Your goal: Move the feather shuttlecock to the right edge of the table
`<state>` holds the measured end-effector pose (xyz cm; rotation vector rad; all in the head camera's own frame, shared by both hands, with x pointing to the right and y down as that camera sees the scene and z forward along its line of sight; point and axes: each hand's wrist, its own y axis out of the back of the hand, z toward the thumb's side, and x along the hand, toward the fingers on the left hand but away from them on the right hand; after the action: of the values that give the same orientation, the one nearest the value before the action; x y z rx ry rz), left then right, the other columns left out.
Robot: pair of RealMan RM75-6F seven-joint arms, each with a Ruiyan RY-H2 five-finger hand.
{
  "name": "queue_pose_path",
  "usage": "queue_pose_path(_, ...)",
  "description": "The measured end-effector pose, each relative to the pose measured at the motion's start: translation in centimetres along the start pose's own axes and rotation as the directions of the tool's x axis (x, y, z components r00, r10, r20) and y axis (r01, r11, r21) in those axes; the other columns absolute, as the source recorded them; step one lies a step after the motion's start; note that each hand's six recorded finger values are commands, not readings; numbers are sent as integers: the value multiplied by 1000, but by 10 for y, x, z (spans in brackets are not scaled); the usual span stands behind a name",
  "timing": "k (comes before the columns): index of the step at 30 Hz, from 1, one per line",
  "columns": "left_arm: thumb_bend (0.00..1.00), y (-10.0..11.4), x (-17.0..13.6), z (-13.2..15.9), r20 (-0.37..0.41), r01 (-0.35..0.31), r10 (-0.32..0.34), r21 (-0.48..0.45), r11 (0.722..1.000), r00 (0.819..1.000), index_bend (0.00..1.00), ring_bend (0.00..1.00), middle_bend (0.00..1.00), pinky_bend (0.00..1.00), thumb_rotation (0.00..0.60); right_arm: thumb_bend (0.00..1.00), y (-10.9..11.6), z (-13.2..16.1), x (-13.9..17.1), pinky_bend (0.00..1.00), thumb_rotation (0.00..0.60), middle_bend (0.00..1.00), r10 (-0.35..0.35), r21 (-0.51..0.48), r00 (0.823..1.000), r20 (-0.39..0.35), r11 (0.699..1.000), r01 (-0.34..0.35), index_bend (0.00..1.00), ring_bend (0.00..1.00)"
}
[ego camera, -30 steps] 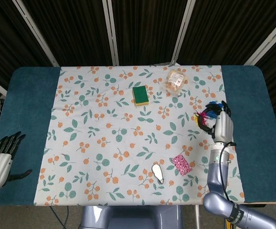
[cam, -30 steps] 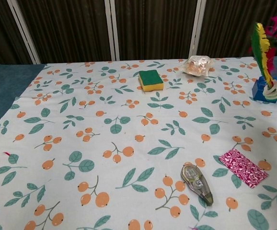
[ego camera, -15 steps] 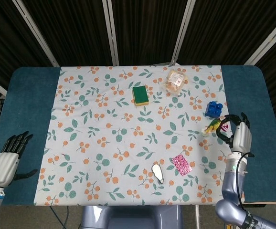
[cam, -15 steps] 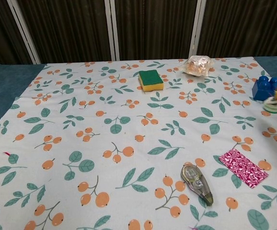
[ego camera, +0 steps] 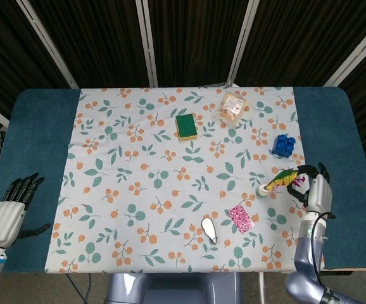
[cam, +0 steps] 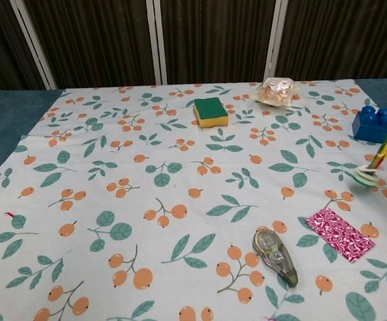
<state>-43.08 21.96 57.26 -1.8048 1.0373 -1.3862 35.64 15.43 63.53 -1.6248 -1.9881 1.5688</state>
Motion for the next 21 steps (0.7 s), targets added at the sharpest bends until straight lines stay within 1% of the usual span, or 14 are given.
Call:
queue_pose_path(14, 77, 2, 0, -1, -6, -5, 5, -3, 1000, 1000, 0, 0, 0, 0, 600, 423, -8, -11, 4, 0, 600, 299, 27, 2, 999, 25, 1000, -27, 659, 0)
queue_pose_path(21, 77, 2, 0, -2, -9, -5, 5, -3, 1000, 1000, 0, 0, 0, 0, 600, 423, -8, -12, 4, 0, 600, 300, 24, 2, 999, 23, 1000, -24, 659, 0)
